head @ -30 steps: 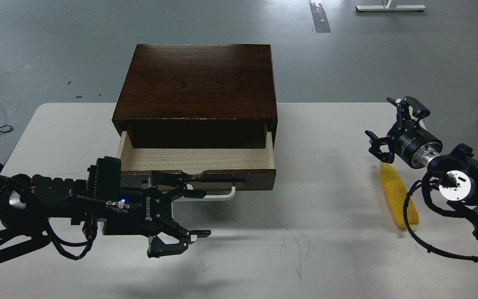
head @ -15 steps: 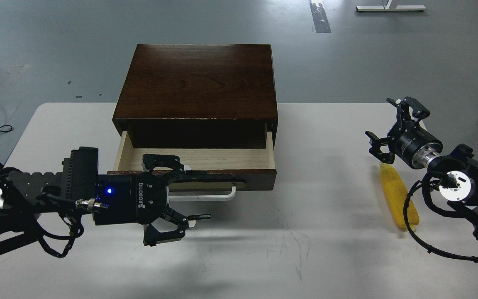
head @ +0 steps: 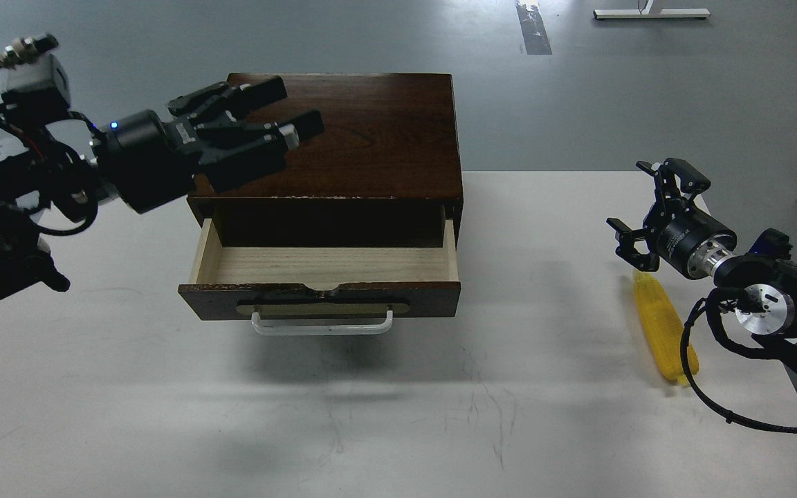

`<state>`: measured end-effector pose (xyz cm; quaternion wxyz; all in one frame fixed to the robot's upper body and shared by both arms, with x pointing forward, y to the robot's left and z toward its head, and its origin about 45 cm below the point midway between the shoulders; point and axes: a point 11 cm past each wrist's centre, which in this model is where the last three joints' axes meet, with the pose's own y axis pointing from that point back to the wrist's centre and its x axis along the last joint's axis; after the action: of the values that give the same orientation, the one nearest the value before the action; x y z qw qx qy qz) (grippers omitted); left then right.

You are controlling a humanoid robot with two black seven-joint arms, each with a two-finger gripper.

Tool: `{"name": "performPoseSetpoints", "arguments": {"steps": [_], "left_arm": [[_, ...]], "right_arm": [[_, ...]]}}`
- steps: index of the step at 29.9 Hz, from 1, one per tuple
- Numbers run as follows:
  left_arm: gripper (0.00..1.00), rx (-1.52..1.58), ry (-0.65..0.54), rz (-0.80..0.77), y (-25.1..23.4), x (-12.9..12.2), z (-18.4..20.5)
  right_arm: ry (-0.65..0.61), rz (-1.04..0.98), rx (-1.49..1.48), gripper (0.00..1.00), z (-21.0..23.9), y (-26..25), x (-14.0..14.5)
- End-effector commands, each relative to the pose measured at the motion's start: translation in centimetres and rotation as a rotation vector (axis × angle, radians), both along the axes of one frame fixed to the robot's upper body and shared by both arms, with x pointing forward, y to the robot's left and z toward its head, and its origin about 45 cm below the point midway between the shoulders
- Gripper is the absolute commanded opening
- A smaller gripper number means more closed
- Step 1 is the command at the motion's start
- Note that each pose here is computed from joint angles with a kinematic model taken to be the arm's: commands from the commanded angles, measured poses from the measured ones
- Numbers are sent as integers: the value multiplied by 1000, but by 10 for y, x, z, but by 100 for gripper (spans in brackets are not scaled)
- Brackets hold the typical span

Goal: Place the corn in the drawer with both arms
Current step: 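Release the handle and lift the left gripper away from the drawer, then lower the right gripper onto the yellow corn cob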

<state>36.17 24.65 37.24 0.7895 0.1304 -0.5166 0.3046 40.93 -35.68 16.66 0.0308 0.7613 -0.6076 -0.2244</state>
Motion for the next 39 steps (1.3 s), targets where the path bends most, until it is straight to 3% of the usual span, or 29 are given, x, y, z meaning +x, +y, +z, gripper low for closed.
{"name": "performPoseSetpoints", "arguments": {"steps": [1,3,8,13,15,18,23,29,39], "left_arm": [[98,-323,189,216,40,41,2],[98,-433,279,348,73,68,-18],[98,-601,381,549,120,97,-57],[98,-714,445,670,154,99,-82],[98,-768,572,743,167,97,-99],[98,-830,668,789,175,94,-111],[98,-850,704,803,177,91,-121],[98,-844,723,822,181,84,-133],[98,-835,720,830,181,80,-140]], "right_arm": [[-26,21,-38,100,13,-6,2],[-49,45,-91,100,27,-16,0],[-66,66,-155,100,41,-33,-5],[-95,141,-354,100,57,-62,-16],[-122,276,-602,100,64,-71,-24],[-174,423,-840,100,83,-77,-33],[-213,713,-1241,100,93,-77,-58],[-217,910,-1542,100,81,-85,-71],[-153,990,-1642,91,26,-87,-94]]}}
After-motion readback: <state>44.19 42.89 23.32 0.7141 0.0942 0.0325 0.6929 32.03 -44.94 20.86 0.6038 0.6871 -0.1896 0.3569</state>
